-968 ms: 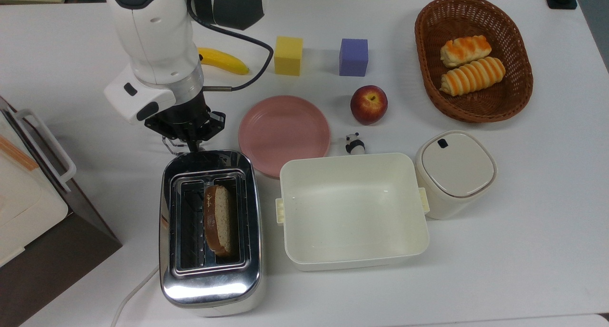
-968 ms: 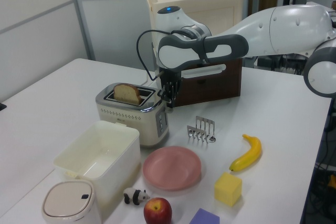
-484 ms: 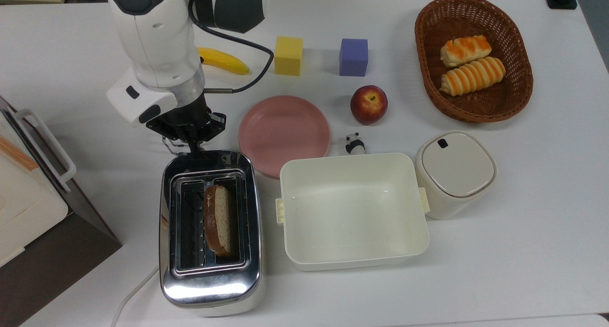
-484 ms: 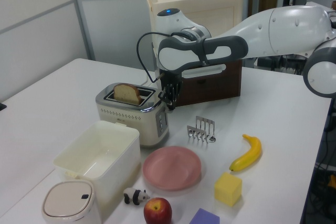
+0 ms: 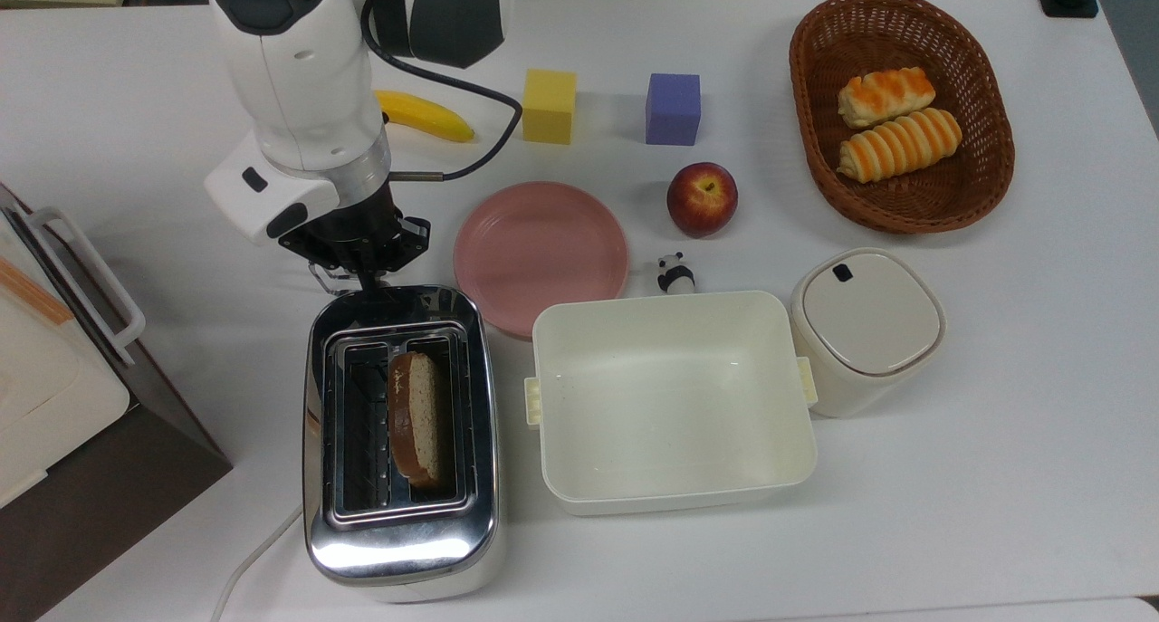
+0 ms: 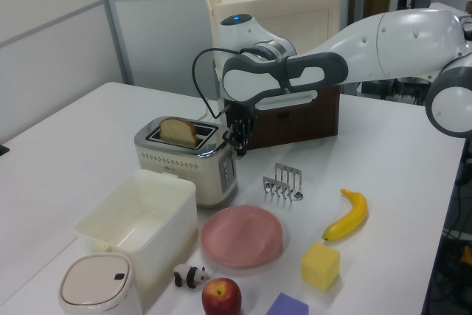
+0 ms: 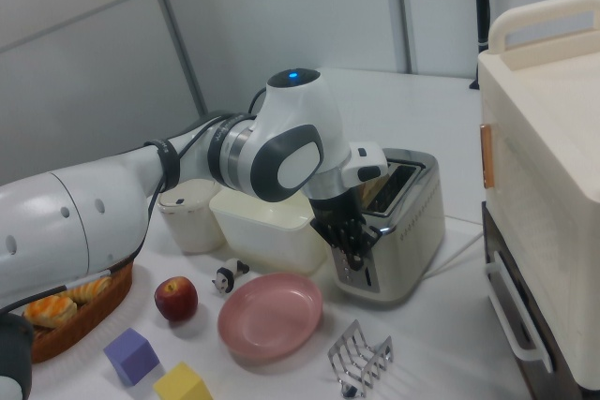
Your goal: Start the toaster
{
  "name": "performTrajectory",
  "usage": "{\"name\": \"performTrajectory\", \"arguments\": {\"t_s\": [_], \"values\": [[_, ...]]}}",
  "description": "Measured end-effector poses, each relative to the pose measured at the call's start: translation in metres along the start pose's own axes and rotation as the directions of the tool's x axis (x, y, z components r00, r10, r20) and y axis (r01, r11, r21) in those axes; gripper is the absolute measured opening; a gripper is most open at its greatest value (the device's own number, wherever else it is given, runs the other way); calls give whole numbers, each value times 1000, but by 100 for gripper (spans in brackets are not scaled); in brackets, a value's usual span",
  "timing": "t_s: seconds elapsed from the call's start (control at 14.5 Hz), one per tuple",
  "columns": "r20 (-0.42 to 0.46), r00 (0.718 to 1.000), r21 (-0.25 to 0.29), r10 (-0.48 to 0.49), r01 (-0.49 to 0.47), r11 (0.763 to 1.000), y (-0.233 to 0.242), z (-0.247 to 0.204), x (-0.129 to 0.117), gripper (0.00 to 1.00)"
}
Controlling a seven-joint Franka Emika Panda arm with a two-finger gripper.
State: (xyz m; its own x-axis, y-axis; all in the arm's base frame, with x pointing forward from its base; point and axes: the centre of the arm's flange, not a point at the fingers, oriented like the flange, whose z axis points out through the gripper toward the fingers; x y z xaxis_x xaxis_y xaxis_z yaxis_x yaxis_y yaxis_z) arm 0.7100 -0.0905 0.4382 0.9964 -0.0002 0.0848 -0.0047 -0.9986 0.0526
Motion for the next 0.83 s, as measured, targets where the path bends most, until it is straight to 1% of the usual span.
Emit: {"name": "performTrajectory", "arguments": {"t_s": [0.28,0.55,0.83], "values": [[12,1000,-8,-10,10,1000,-1,11,1,1],[39,999,-31,-35,37,999,-8,34,3,1],[40,998,-42,-44,45,998,-9,40,4,1]]}}
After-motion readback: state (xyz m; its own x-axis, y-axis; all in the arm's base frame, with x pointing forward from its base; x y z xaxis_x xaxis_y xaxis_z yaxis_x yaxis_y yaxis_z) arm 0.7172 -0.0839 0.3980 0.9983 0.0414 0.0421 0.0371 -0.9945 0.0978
